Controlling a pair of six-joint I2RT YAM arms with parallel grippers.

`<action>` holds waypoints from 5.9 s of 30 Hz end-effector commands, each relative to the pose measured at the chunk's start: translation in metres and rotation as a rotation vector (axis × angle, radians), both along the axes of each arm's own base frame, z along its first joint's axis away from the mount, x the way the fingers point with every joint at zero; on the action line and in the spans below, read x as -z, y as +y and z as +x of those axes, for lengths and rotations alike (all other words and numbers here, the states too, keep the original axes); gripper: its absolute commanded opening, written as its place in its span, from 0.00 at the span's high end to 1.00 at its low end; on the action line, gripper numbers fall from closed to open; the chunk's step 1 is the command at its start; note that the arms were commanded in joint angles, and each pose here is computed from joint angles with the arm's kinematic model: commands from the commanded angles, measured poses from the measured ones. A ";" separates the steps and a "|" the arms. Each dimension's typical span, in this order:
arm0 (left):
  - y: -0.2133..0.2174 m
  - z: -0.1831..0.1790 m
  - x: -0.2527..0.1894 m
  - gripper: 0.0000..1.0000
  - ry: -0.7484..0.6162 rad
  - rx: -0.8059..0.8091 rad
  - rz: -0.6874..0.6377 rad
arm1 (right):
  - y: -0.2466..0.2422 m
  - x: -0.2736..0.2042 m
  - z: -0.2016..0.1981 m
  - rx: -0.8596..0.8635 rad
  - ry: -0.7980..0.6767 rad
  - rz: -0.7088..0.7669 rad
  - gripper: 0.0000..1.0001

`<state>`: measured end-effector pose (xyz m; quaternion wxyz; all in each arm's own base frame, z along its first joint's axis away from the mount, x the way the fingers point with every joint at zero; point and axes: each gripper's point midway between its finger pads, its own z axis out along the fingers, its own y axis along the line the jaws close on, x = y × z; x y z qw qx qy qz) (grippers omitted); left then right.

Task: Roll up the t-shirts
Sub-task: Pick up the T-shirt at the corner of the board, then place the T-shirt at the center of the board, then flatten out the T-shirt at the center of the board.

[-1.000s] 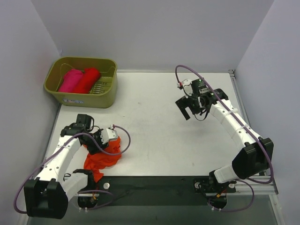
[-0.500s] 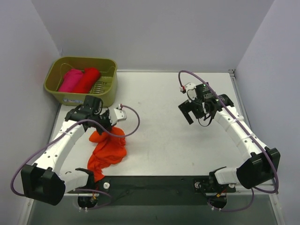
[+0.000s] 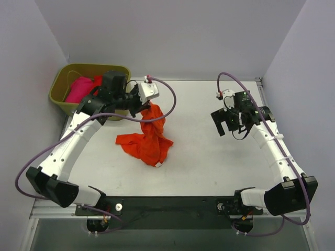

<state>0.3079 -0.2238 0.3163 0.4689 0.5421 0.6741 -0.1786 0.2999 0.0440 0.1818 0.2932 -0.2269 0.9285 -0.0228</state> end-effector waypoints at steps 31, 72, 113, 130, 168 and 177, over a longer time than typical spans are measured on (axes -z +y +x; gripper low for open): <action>-0.060 0.031 -0.167 1.00 -0.240 -0.273 -0.575 | -0.002 -0.078 0.009 0.038 -0.134 0.199 0.01; 0.209 -0.047 -0.041 0.30 -0.131 -1.028 -0.531 | 0.309 0.133 -0.114 -1.503 -0.269 0.000 0.35; 0.148 0.030 -0.031 0.30 0.003 -0.728 -0.593 | 0.089 -0.131 -0.029 -0.721 -0.440 -0.349 1.00; 0.013 0.090 0.124 0.16 0.259 -0.456 -0.217 | -0.032 -0.093 0.022 -0.146 -0.334 -0.171 1.00; 0.013 0.072 0.008 1.00 0.081 -0.195 -0.129 | -0.060 -0.200 0.049 0.094 -0.580 -0.052 1.00; 0.043 -0.024 -0.089 1.00 -0.164 -0.088 -0.137 | -0.045 -0.286 -0.022 0.041 -0.827 0.030 1.00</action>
